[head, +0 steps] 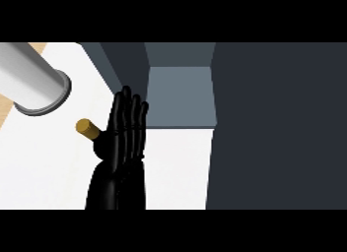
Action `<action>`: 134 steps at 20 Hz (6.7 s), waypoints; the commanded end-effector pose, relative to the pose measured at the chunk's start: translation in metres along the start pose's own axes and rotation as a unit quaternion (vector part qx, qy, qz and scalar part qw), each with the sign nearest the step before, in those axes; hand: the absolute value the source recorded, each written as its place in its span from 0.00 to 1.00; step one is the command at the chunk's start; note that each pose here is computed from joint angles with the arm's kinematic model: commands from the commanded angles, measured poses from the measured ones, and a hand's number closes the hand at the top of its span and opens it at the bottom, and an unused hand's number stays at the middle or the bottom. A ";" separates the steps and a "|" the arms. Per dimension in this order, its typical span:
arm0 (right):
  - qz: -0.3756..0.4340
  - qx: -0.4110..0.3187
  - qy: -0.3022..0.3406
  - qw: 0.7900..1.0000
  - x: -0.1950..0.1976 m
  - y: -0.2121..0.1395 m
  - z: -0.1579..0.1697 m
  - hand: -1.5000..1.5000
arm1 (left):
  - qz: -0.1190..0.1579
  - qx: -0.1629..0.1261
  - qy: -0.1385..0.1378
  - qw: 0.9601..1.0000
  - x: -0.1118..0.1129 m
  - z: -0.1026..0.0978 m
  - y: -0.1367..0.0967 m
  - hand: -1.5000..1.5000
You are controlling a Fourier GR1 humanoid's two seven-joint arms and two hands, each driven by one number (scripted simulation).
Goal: Pick up the wine, place it into the cabinet and close the cabinet
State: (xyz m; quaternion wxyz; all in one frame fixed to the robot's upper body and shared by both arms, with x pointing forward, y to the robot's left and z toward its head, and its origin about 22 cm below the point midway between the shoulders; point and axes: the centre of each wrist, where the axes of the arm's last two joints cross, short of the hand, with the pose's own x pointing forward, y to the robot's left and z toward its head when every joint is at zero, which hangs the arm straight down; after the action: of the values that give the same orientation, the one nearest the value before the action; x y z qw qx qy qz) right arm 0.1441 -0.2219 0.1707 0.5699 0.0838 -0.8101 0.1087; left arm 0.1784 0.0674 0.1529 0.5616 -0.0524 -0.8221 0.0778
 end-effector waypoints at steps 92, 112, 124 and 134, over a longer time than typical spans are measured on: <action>0.001 -0.008 -0.017 1.000 0.048 0.007 0.002 0.00 | -0.029 0.130 0.118 0.984 -0.209 0.011 0.208 0.00; 0.013 -0.004 -0.016 1.000 0.054 0.009 0.003 0.00 | 0.019 0.132 0.106 0.985 -0.240 0.032 0.218 0.00; 0.014 0.005 -0.018 1.000 0.056 0.003 0.013 0.00 | 0.016 0.047 0.110 0.993 -0.244 0.019 0.232 1.00; 0.001 -0.011 -0.017 1.000 0.038 0.005 -0.002 0.00 | -0.028 -0.030 0.105 0.994 -0.210 0.028 0.284 1.00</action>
State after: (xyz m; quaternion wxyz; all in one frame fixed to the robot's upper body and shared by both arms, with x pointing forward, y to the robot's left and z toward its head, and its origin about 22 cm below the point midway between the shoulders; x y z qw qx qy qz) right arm 0.1514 -0.2143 0.2054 0.5728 0.0563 -0.8110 0.1051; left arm 0.2334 0.2951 -0.1048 0.6511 -0.0569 -0.7556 0.0434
